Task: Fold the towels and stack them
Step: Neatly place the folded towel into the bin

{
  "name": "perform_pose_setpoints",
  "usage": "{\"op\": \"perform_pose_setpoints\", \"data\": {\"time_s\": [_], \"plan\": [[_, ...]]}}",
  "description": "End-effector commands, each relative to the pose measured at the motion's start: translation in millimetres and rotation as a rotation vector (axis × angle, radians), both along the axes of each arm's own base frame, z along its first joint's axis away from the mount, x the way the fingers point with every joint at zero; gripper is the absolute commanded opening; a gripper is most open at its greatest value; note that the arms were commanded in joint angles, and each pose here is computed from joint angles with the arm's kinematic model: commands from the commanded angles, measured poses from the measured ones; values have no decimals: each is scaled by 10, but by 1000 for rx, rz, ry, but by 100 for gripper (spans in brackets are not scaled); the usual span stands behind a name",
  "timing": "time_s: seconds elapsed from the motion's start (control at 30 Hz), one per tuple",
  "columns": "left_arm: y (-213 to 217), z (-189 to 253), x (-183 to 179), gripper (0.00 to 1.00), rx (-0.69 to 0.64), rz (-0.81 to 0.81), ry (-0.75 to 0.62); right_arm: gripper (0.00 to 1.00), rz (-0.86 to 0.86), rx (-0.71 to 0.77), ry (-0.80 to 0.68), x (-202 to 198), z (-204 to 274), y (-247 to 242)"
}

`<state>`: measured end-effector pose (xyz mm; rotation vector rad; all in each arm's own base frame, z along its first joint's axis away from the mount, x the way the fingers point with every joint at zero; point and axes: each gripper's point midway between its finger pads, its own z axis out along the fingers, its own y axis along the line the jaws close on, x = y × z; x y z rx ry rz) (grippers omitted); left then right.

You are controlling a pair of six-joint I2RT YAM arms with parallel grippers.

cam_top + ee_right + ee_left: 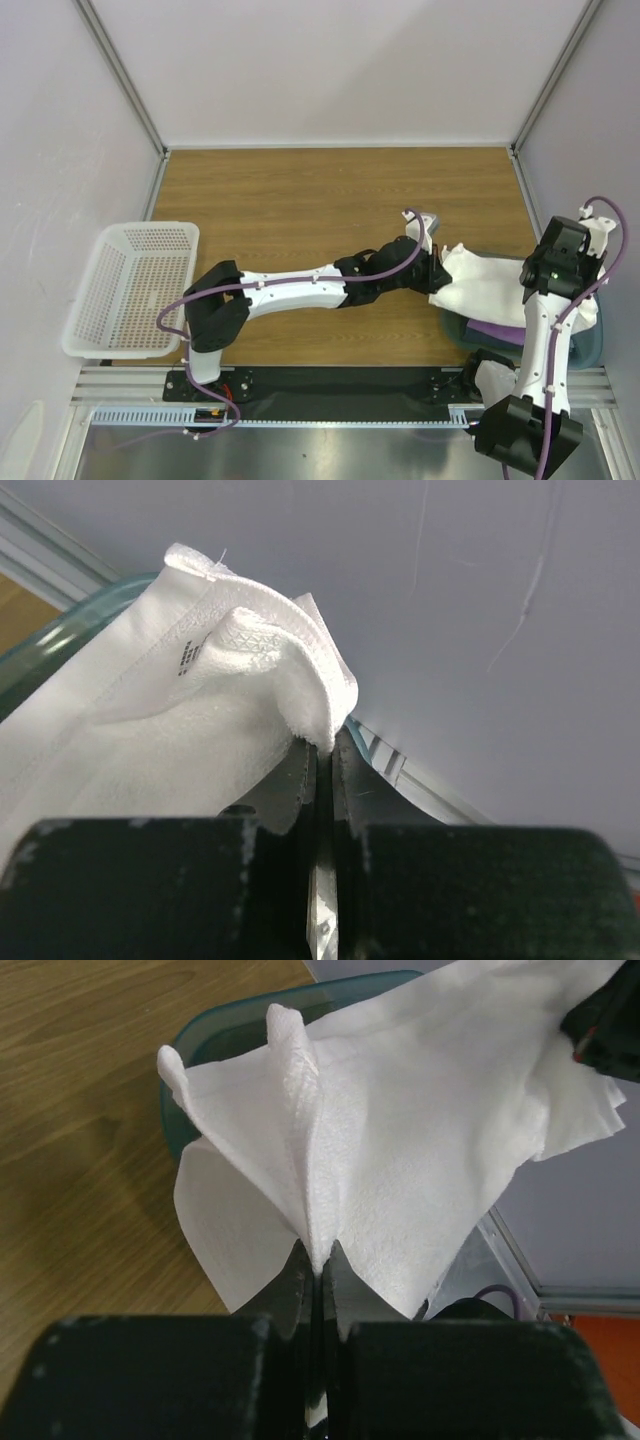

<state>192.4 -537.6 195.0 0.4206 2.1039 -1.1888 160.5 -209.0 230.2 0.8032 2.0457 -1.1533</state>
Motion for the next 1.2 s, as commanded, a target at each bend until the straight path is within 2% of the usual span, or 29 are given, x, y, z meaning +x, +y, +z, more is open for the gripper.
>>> {"op": "perform_pose_setpoints", "data": {"time_s": [0.0,0.03,0.07,0.2,0.47,0.9,1.0,1.03,1.1,1.17], "plan": [[-155,119,-35,0,-56,37,-29,0,-59,-145,11,-92,104,-179],[-173,69,-41,0,-48,43,-33,0,-77,-167,80,-192,0,-201],[-191,44,-62,0,-46,45,-37,0,-76,-179,86,-198,-16,-209],[-277,41,-99,0,-65,43,-69,0,-28,-162,39,-72,-111,-212],[-338,-361,-216,0,-34,25,-41,0,-57,-189,50,-55,-244,-305],[-426,-606,-141,0,16,40,-60,0,-24,-181,56,-69,-473,-279],[-477,-660,-139,2,39,27,-61,11,-33,-188,57,-134,-501,-260],[-491,-666,-136,4,43,23,-65,20,-34,-189,60,-151,-510,-256],[-526,-656,-137,9,44,17,-64,27,-32,-180,61,-175,-541,-233],[-533,-642,-137,18,51,10,-71,40,-26,-180,38,-174,-484,-219]]}}
